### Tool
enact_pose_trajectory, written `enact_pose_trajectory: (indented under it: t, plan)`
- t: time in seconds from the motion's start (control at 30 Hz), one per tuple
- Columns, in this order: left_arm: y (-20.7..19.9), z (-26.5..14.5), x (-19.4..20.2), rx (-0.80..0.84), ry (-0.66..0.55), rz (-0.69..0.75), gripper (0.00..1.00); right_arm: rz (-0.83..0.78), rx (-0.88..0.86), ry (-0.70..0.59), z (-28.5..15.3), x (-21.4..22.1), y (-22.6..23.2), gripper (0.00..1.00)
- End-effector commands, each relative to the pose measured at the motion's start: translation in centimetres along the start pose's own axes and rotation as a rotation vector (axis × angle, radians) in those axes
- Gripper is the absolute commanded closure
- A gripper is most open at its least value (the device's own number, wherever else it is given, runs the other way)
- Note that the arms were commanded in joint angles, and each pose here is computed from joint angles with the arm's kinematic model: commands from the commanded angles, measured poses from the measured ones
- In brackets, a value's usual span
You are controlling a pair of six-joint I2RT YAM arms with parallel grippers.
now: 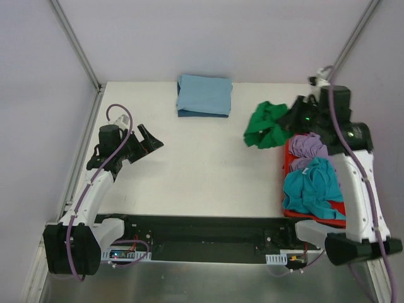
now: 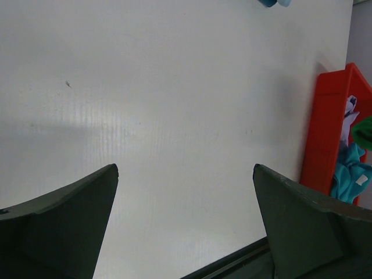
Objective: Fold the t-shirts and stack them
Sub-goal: Move the tshirt to the center of the board
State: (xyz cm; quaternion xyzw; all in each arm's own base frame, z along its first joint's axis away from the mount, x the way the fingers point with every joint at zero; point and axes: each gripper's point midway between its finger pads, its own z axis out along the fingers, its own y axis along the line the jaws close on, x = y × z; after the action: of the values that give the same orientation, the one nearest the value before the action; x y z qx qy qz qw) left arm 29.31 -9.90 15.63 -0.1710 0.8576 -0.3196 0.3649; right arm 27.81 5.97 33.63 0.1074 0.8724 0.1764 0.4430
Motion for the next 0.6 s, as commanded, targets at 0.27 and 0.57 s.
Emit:
enact_pose_trajectory:
  t: [0.27, 0.57]
  plan:
    - [-1.8, -1.5, -0.1, 0.055, -0.013, 0.043, 0.01, -0.549, -0.641, 0.305, 7.8, 9.3, 22.6, 0.93]
    - [-1.9, -1.3, 0.1, 0.060, 0.001, 0.055, 0.01, -0.370, -0.103, 0.274, 16.2, 17.5, 8.9, 0.28]
